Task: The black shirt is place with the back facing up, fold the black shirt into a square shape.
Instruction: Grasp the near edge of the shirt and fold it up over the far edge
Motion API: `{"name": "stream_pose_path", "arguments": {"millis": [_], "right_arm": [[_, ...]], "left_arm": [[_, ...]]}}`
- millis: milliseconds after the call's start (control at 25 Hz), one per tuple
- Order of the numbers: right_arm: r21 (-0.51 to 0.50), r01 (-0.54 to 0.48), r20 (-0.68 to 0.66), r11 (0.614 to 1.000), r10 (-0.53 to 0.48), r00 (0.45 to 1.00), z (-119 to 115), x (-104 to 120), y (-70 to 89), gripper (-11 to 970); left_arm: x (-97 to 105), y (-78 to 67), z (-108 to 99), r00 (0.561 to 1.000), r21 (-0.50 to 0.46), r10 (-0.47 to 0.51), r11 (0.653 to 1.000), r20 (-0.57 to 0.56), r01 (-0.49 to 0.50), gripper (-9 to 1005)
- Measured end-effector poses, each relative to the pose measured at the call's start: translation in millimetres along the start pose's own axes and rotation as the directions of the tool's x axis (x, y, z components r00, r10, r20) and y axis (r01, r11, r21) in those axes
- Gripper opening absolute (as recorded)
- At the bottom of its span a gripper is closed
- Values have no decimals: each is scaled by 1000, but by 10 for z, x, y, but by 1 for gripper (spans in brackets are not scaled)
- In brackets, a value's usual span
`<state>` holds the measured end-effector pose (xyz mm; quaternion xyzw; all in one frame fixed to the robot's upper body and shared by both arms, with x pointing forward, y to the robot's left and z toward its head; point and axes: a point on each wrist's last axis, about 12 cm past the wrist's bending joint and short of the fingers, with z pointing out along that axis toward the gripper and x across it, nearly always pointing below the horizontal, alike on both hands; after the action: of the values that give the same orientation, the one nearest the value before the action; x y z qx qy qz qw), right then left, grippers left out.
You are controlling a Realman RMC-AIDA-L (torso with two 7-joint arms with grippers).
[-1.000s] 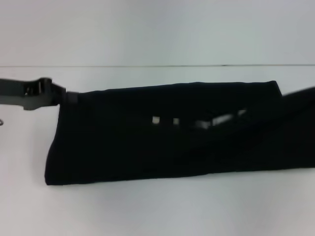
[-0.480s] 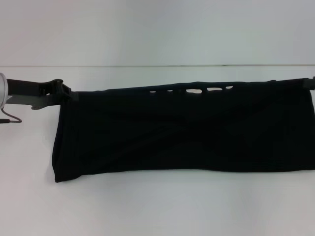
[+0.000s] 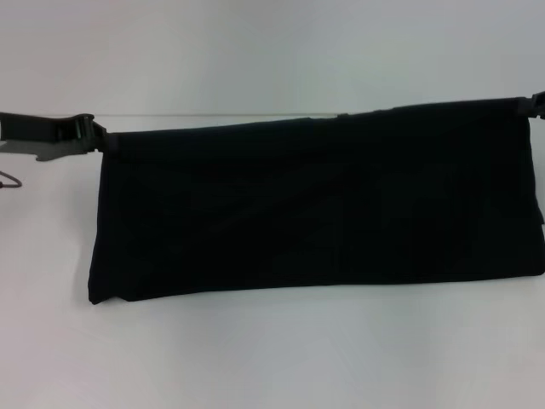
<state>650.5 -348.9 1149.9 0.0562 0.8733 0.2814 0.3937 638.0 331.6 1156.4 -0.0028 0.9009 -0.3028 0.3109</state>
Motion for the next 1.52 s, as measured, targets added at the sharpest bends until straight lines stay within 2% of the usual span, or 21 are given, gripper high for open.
{"name": "stream_pose_path", "arguments": {"millis": [40,360,880,1240,1520], "right_arm": [[16,13,-5,1000,-13,1000,57,10,17,34],[85,40,-8,996,-39,999,227,113,11,34],[181,77,33,980,-85,996,407,204,27,34],[215,64,67,974,-80,995,440,198,6,34],[252,66,77,965,-88,993,536,251,20,34]], "left_arm": [[-37,4,27,999,-45,48,998,0,-48,5],[-32,33,170,994,-150,107,984,37,-100,6],[-10,13,339,990,-198,133,973,55,-120,6],[100,16,559,985,-266,144,957,95,-114,6],[164,22,644,983,-293,155,948,96,-121,7]]}}
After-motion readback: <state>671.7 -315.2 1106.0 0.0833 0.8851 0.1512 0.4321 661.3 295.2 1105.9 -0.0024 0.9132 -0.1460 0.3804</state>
